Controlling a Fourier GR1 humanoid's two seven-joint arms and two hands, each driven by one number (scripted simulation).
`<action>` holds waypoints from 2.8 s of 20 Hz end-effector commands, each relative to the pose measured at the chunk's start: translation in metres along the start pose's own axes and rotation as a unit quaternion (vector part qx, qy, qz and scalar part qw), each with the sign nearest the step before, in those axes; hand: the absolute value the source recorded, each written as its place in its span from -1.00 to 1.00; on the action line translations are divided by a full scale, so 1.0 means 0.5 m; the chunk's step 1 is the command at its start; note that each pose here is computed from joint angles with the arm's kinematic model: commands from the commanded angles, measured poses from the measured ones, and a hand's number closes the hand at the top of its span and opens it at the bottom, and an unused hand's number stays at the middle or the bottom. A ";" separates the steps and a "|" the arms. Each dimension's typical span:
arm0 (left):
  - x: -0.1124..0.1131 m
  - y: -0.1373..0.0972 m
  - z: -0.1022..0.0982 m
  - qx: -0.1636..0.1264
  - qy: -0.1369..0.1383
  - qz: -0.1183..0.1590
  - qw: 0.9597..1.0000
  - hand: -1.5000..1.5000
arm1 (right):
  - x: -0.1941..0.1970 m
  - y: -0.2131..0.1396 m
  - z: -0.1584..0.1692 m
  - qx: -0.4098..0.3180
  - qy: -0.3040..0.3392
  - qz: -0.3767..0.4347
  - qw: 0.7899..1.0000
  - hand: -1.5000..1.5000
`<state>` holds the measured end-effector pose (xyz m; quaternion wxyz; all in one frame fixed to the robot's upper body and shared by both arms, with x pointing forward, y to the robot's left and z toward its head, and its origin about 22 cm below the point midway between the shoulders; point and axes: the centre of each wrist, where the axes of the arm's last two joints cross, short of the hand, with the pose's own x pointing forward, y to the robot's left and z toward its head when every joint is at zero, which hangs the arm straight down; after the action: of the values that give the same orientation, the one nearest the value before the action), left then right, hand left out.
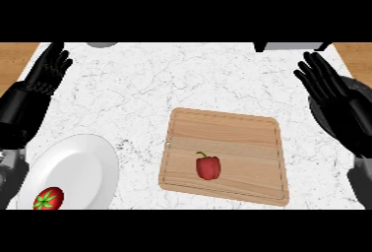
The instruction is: Pick the bell pepper from the cutting board and place it in the pan
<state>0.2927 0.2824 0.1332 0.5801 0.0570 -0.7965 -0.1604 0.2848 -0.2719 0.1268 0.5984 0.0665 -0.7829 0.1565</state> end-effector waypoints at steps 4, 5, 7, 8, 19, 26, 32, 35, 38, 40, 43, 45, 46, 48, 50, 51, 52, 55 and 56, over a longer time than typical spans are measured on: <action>-0.083 -0.097 0.036 -0.036 0.111 0.114 0.987 0.00 | 0.048 0.144 -0.061 0.152 -0.043 0.208 0.965 1.00; -0.094 -0.116 0.045 -0.049 0.133 0.137 0.980 0.00 | 0.057 0.155 -0.067 0.183 -0.046 0.256 0.948 1.00; -0.112 -0.115 0.062 -0.048 0.162 0.135 0.976 0.00 | 0.136 0.080 -0.077 0.162 -0.087 0.430 0.884 1.00; -0.132 -0.150 0.080 -0.057 0.197 0.175 0.963 0.00 | 0.128 0.104 -0.081 0.146 -0.107 0.460 0.869 1.00; -0.155 -0.195 0.102 -0.046 0.234 0.221 0.946 0.00 | -0.024 0.383 -0.050 0.255 -0.081 0.627 0.732 -1.00; -0.143 -0.202 0.096 -0.052 0.238 0.213 0.946 0.00 | -0.086 0.494 -0.030 0.286 0.063 0.799 0.525 -1.00; -0.160 -0.225 0.118 -0.046 0.243 0.219 0.944 0.00 | -0.112 0.643 0.001 0.320 0.172 0.847 0.388 -1.00; -0.163 -0.204 0.119 -0.041 0.238 0.221 0.945 0.00 | -0.129 0.646 0.015 0.319 0.214 0.852 0.356 -1.00; -0.160 -0.200 0.112 -0.043 0.229 0.216 0.948 0.00 | -0.151 0.647 0.040 0.314 0.241 0.853 0.340 -1.00; -0.157 -0.208 0.105 -0.051 0.227 0.218 0.948 0.00 | -0.165 0.645 0.042 0.298 0.250 0.854 0.347 -1.00; -0.154 -0.209 0.119 -0.051 0.237 0.216 0.946 0.00 | -0.149 0.648 0.046 0.293 0.259 0.848 0.357 -1.00; -0.161 -0.216 0.100 -0.050 0.224 0.218 0.948 0.00 | -0.166 0.658 0.077 0.286 0.245 0.859 0.348 -1.00; -0.154 -0.217 0.132 -0.054 0.234 0.220 0.945 0.00 | -0.154 0.658 0.082 0.281 0.258 0.854 0.354 -1.00; -0.164 -0.234 0.113 -0.042 0.226 0.224 0.947 0.00 | -0.189 0.653 0.082 0.279 0.257 0.862 0.336 -1.00; -0.156 -0.209 0.090 -0.042 0.225 0.220 0.948 0.00 | -0.193 0.652 0.073 0.267 0.244 0.875 0.320 -1.00; -0.165 -0.223 0.126 -0.046 0.228 0.215 0.949 0.00 | -0.183 0.645 0.042 0.253 0.249 0.883 0.307 -1.00; -0.175 -0.217 0.124 -0.052 0.232 0.225 0.945 0.00 | -0.175 0.651 0.051 0.249 0.235 0.890 0.301 -1.00; -0.158 -0.238 0.105 -0.042 0.225 0.218 0.949 0.00 | -0.185 0.648 0.046 0.240 0.233 0.898 0.287 -1.00; -0.166 -0.230 0.129 -0.047 0.230 0.228 0.945 0.00 | -0.168 0.648 0.045 0.238 0.243 0.893 0.293 -1.00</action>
<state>0.2543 0.2097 0.0091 0.7701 -0.1124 -0.6263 -0.0458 0.1970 0.0142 -0.0150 0.2169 -0.5083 -0.1522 0.8194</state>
